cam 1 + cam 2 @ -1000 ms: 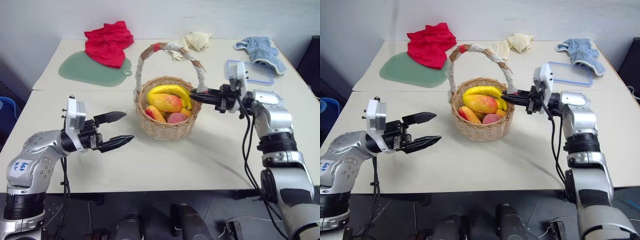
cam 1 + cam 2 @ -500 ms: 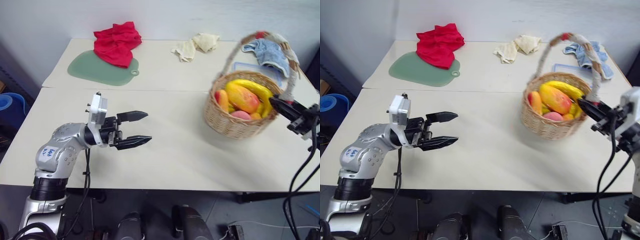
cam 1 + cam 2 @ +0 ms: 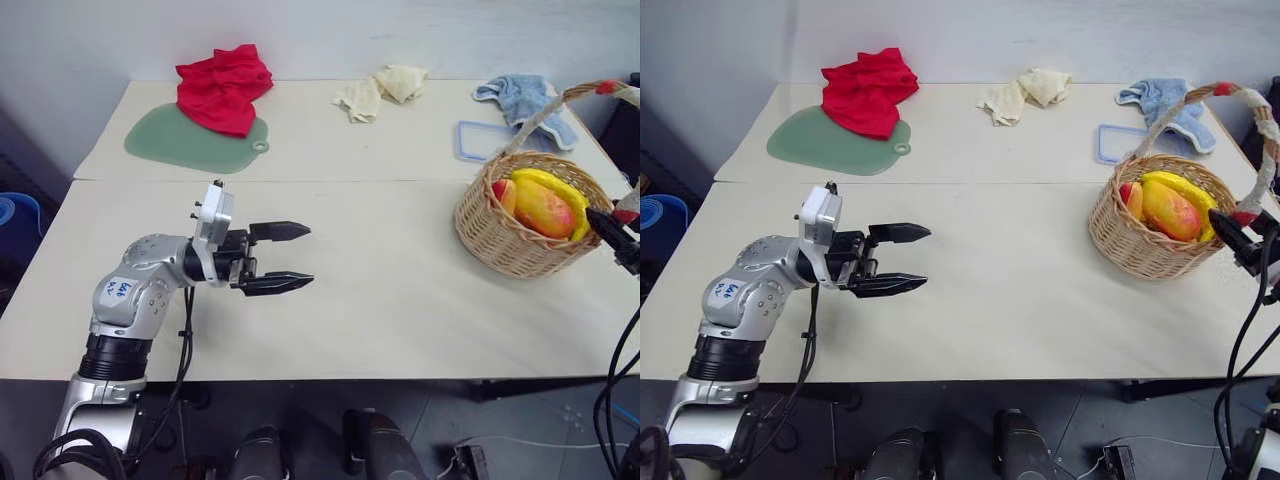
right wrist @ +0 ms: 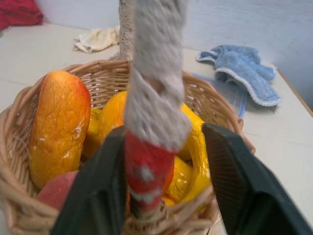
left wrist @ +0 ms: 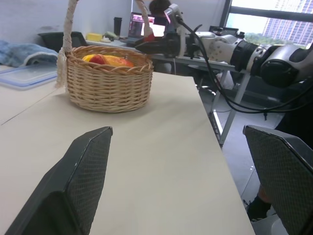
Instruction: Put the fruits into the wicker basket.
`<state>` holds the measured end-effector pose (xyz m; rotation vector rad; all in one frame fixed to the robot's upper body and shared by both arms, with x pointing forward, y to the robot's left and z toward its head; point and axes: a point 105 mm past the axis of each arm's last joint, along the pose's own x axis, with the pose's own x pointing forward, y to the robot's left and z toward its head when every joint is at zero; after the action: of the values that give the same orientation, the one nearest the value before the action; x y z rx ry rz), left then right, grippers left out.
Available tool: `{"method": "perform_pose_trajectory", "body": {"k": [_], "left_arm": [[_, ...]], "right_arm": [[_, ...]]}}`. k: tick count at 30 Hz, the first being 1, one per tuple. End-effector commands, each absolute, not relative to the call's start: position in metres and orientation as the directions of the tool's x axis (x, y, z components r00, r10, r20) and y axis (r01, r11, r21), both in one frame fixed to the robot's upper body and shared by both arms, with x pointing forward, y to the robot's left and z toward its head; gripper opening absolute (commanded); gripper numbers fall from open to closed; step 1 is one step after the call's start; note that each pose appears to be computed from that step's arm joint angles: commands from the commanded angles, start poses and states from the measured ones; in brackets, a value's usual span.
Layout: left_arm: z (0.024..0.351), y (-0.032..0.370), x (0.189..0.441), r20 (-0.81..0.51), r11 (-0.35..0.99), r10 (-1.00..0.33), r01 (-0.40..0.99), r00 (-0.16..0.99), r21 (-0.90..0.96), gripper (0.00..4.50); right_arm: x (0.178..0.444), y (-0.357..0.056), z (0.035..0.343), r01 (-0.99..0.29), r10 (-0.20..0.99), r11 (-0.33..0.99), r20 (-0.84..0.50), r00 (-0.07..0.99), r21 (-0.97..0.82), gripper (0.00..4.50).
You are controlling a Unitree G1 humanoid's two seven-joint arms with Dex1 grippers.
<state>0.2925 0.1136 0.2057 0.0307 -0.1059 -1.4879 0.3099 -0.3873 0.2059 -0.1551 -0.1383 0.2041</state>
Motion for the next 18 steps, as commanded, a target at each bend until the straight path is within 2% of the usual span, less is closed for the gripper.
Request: {"method": "perform_pose_trajectory", "body": {"k": [1,3,6,8,11,13,16,18], "left_arm": [[0.207,0.126,0.291,0.038,0.124,-0.992,0.985,0.121,0.119,4.5],[0.203,0.133,0.292,0.022,0.145,-0.989,0.983,0.143,0.114,4.5],[0.195,0.147,0.293,0.002,0.21,-0.977,0.972,0.211,0.108,4.5],[0.184,0.165,0.29,-0.037,0.286,-0.956,0.953,0.29,0.099,4.5],[0.165,0.189,0.283,-0.121,0.365,-0.918,0.925,0.377,0.107,4.5],[0.153,0.202,0.278,-0.17,0.404,-0.892,0.907,0.419,0.115,4.5],[0.132,0.214,0.269,-0.266,0.408,-0.856,0.895,0.443,0.179,4.5],[0.126,0.214,0.264,-0.289,0.406,-0.842,0.887,0.456,0.219,4.5]], "right_arm": [[0.281,-0.39,0.234,-0.168,0.218,0.943,0.155,0.964,-0.286,3.84],[0.27,-0.39,0.235,-0.153,0.206,0.936,0.14,0.968,-0.318,4.47],[0.246,-0.39,0.236,-0.156,0.211,0.928,0.134,0.968,-0.338,4.47],[0.226,-0.384,0.225,-0.192,0.24,0.924,0.11,0.964,-0.329,4.47],[0.215,-0.367,0.203,-0.264,0.3,0.91,0.068,0.952,-0.32,4.47],[0.215,-0.351,0.183,-0.332,0.357,0.881,0.014,0.934,-0.338,4.47],[0.209,-0.294,0.132,-0.643,0.622,0.688,-0.184,0.761,-0.336,4.47],[0.218,-0.268,0.121,-0.708,0.706,0.613,-0.159,0.69,-0.35,4.47]]}}
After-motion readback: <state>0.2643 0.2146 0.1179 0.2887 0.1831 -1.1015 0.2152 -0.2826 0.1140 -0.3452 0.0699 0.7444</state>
